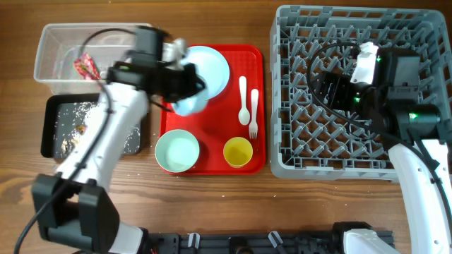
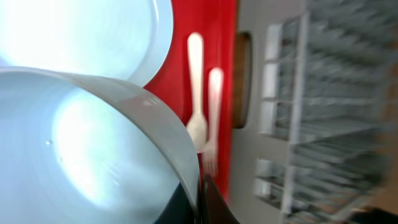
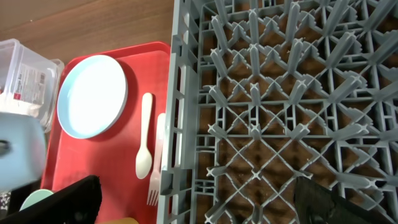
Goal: Sort waste into correct bins and load items into the dishwasher rack
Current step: 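Set the emptied light-blue bowl back on the red tray, then grasp the yellow cup with the left gripper and lift it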
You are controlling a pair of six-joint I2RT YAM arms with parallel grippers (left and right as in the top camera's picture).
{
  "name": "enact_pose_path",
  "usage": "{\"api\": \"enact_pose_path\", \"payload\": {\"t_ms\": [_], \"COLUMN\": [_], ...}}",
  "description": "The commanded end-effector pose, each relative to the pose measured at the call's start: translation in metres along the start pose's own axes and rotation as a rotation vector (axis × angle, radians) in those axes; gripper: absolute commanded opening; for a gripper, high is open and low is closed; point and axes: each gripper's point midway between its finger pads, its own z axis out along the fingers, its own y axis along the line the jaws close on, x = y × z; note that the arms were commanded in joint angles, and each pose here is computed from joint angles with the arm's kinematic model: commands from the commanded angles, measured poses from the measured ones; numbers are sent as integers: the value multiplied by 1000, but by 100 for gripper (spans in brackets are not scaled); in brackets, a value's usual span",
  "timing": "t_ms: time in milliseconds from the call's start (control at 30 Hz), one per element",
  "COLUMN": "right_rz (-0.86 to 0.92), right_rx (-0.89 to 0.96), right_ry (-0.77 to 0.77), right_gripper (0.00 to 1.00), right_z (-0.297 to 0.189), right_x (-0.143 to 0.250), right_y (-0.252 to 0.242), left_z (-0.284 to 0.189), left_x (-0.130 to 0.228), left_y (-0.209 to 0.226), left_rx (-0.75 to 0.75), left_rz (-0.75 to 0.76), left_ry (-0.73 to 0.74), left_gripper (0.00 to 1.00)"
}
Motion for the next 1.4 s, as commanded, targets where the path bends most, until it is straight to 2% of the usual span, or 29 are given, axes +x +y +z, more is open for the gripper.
{"api": "enact_pose_path", "payload": {"t_ms": [0, 267, 500, 533, 633, 733, 800, 1033, 1133, 1367], "right_rz": [11, 12, 14, 14, 13, 14, 15, 17, 17, 17], "right_rx": [-6, -5, -4, -4, -5, -7, -8, -8, -8, -10], "right_ry": [-16, -9, -4, -4, -8, -17, -21, -23, -22, -24], "right_gripper": [100, 100, 100, 100, 100, 100, 100, 100, 100, 100], "right_z": [-2, 0, 1, 1, 1, 1, 1, 1, 1, 1], "right_x": [-8, -5, -3, -3, -4, -6, -7, -8, -8, -8], "right_y": [1, 1, 0, 0, 0, 1, 1, 1, 1, 1], "left_z": [31, 79, 91, 91, 92, 89, 83, 43, 26, 26], "left_x": [8, 58, 69, 69, 68, 65, 59, 48, 64, 116], "left_y": [17, 12, 23, 23, 22, 17, 11, -30, -42, -24], "left_rx": [-262, -329, -381, -380, -374, -366, -358, -259, -194, -260], "left_rz": [81, 160, 168, 168, 169, 170, 176, 235, 286, 250], "left_ry": [-32, 136, 176, 176, 174, 168, 157, 145, 213, 389], "left_gripper": [4, 4, 6, 9, 33, 47, 51, 56, 60, 59]}}
